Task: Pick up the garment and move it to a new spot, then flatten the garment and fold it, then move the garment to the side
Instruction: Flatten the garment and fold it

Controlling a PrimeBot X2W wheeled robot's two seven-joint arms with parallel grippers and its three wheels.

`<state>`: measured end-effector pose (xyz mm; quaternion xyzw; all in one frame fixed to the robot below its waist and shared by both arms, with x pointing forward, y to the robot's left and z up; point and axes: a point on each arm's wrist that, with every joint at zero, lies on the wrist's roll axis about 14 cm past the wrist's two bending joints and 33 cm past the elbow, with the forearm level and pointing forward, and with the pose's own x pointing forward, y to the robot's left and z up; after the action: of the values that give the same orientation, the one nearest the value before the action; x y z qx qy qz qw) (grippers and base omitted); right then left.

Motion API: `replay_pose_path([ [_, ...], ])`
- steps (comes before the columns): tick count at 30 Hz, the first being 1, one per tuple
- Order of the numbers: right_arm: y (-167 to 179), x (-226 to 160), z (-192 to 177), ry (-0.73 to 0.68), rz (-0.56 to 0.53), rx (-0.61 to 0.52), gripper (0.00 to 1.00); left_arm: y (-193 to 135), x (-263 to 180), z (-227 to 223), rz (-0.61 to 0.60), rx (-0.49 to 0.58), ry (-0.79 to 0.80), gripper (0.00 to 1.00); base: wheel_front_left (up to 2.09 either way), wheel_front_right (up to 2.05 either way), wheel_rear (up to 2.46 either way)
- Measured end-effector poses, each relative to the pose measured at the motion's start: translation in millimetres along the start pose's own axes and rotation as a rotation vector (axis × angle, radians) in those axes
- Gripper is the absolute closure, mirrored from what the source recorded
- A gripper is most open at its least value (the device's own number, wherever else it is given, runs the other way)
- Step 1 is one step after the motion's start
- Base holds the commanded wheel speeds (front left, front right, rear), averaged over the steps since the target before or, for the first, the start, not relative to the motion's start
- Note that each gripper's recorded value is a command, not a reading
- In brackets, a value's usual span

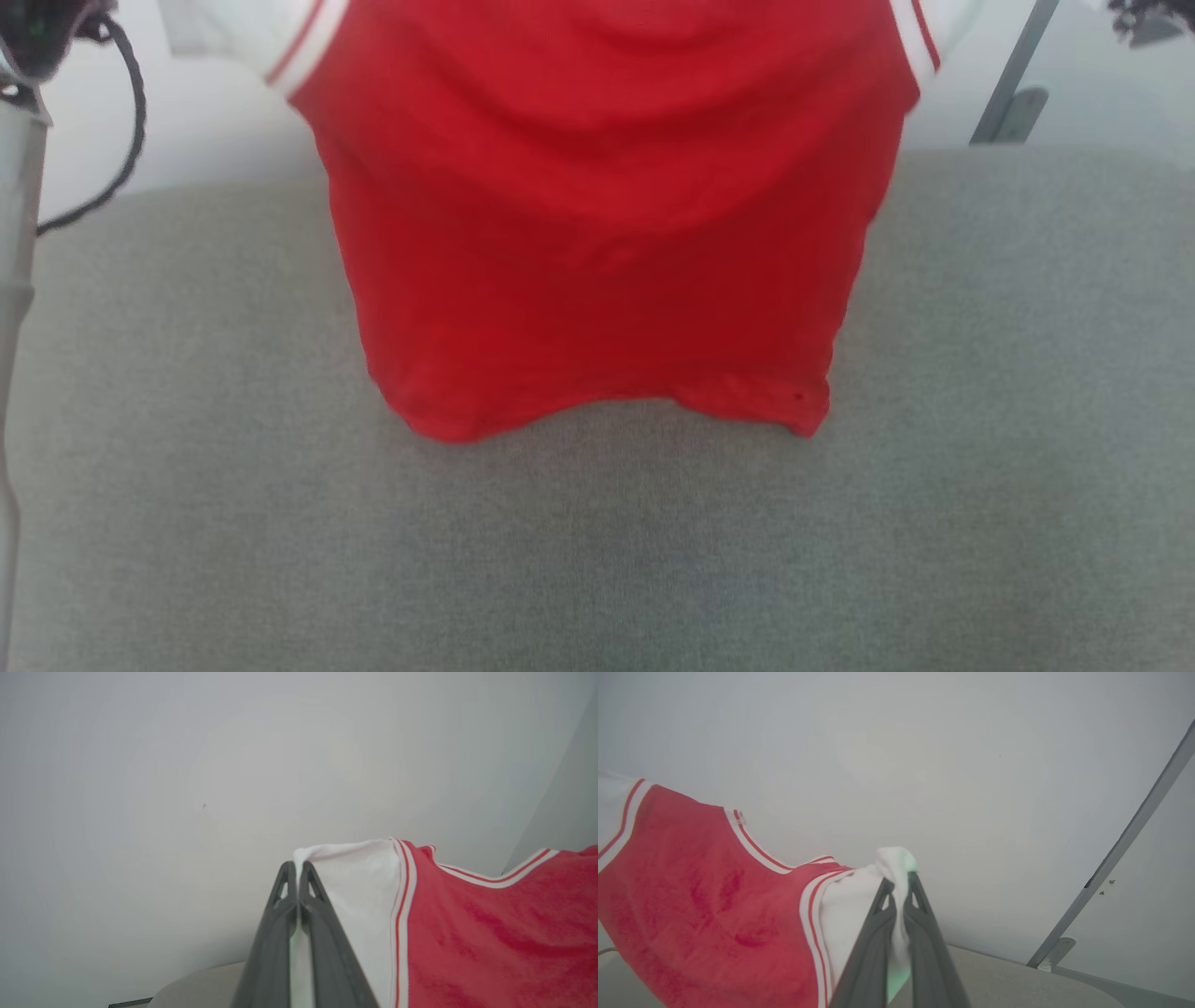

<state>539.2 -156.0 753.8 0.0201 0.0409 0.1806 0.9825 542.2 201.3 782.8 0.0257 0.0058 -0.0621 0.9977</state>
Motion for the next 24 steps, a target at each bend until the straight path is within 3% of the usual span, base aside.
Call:
replay_pose_path([
  [7, -20.9, 38.2, 3.8, -0.098, -0.065, -0.070, 1.00, 1.1, 40.1, 7.9, 0.023, 0.010, -0.146, 1.00, 0.00, 0.00, 0.00],
  [15, -52.3, 87.5, 28.9, -0.369, -0.136, -0.229, 1.00, 3.0, 90.4, 37.5, 0.059, 0.048, -0.435, 1.00, 0.00, 0.00, 0.00],
  [16, -56.3, 95.2, 40.4, -0.450, -0.145, -0.289, 1.00, 2.8, 96.8, 47.7, 0.062, 0.074, -0.521, 1.00, 0.00, 0.00, 0.00],
  [20, -61.5, 108.3, 58.3, -0.545, -0.158, -0.373, 1.00, -2.2, 99.5, 71.4, 0.038, 0.105, -0.697, 1.00, 0.00, 0.00, 0.00],
  [24, -53.6, 123.1, 63.3, -0.586, -0.137, -0.395, 1.00, -2.3, 109.1, 63.0, 0.018, 0.114, -0.704, 1.00, 0.00, 0.00, 0.00],
])
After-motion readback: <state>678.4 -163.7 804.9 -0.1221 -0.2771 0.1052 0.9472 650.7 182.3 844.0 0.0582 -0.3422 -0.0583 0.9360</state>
